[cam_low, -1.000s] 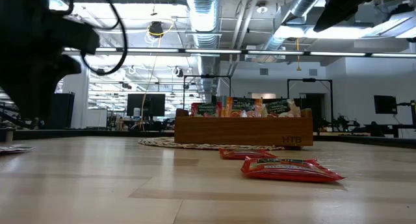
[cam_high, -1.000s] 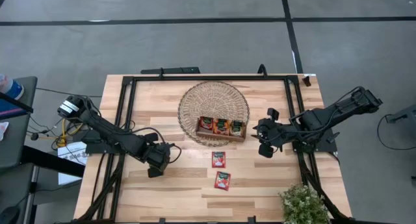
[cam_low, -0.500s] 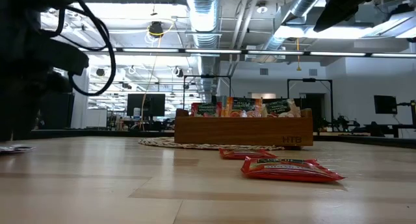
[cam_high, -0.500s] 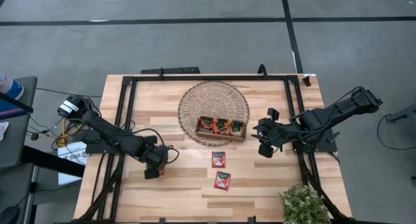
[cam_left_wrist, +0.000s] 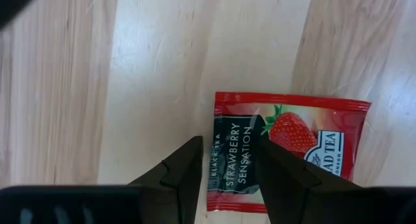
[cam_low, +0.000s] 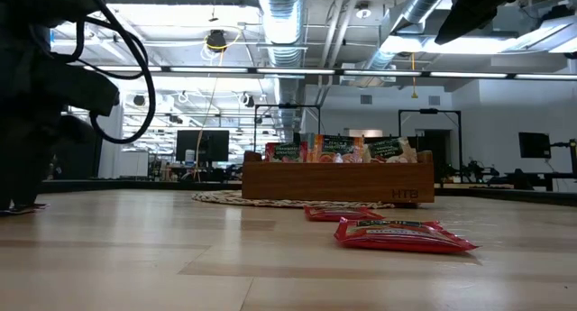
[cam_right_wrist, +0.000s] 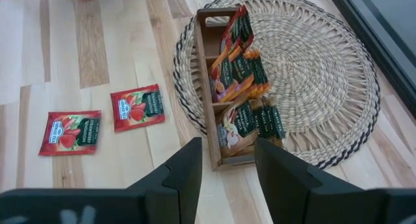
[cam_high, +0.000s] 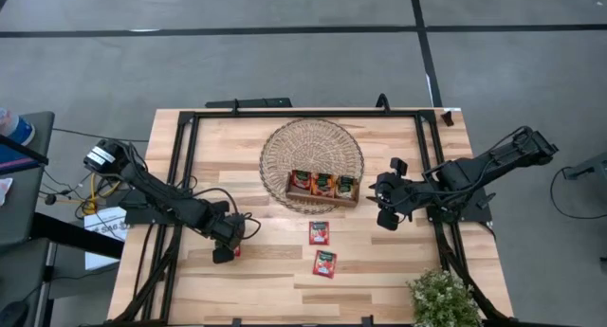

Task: Pick & Place Tea
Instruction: Put the red tea bag into the left section of the wooden organizer

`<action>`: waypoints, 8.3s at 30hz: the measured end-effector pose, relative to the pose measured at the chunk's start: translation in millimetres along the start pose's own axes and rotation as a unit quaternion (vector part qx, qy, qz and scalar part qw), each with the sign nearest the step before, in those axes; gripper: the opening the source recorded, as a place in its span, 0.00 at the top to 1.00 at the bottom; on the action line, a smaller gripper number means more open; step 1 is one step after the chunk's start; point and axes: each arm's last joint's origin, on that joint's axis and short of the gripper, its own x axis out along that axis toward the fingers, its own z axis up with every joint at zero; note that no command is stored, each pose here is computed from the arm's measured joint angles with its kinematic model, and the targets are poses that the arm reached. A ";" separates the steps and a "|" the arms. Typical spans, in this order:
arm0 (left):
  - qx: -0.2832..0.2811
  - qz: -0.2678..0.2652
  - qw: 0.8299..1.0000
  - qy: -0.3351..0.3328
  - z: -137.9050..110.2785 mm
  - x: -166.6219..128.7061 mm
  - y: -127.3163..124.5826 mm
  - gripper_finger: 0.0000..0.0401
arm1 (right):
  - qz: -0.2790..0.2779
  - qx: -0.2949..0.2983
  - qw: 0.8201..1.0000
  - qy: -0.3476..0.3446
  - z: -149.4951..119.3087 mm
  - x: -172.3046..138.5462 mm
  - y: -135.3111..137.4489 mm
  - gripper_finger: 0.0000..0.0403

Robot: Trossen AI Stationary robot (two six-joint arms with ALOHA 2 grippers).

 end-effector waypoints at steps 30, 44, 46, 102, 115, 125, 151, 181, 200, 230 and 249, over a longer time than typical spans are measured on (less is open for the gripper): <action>-0.023 0.082 0.996 0.007 12.2 -24.0 -3.3 1.00 | 0.000 0.000 1.000 0.000 0.0 0.0 0.0 0.67; 0.187 0.380 0.865 -0.268 105.4 -119.5 -28.6 1.00 | -0.001 0.000 1.000 -0.001 0.1 -0.2 -0.1 0.67; 0.206 0.396 0.849 -0.283 123.8 -115.3 -29.8 1.00 | -0.001 -0.002 1.000 -0.001 0.2 -0.2 -0.1 0.67; 0.279 0.612 0.728 -0.134 197.2 38.3 -10.7 1.00 | -0.002 -0.018 1.000 0.000 -0.2 0.0 -0.2 0.67; 0.301 0.562 0.752 -0.165 197.7 40.4 -17.8 1.00 | -0.002 -0.018 1.000 0.001 -0.3 0.1 -0.2 0.67; 0.290 0.596 0.735 -0.145 195.8 39.2 -16.0 1.00 | -0.002 -0.019 1.000 0.001 -0.3 0.1 -0.2 0.67; 0.274 0.595 0.742 -0.142 197.0 40.4 -7.9 0.83 | -0.001 -0.019 1.000 0.001 -0.2 0.0 -0.1 0.67; 0.201 0.509 0.775 -0.317 179.3 -61.1 -45.9 0.80 | 0.001 -0.020 1.000 0.001 -0.2 -0.2 0.1 0.67; -0.073 -0.077 0.962 -0.252 128.2 -77.6 -77.5 0.88 | 0.022 0.011 0.999 -0.032 7.3 -0.1 4.1 0.67; -0.202 0.036 0.961 -0.184 -1.5 -68.2 -35.6 0.88 | 0.204 -0.057 0.963 0.169 66.1 174.4 84.2 0.53; -0.168 0.043 0.966 -0.192 -13.9 -74.2 -31.6 0.88 | 0.131 -0.005 0.952 0.275 50.9 222.1 57.4 0.49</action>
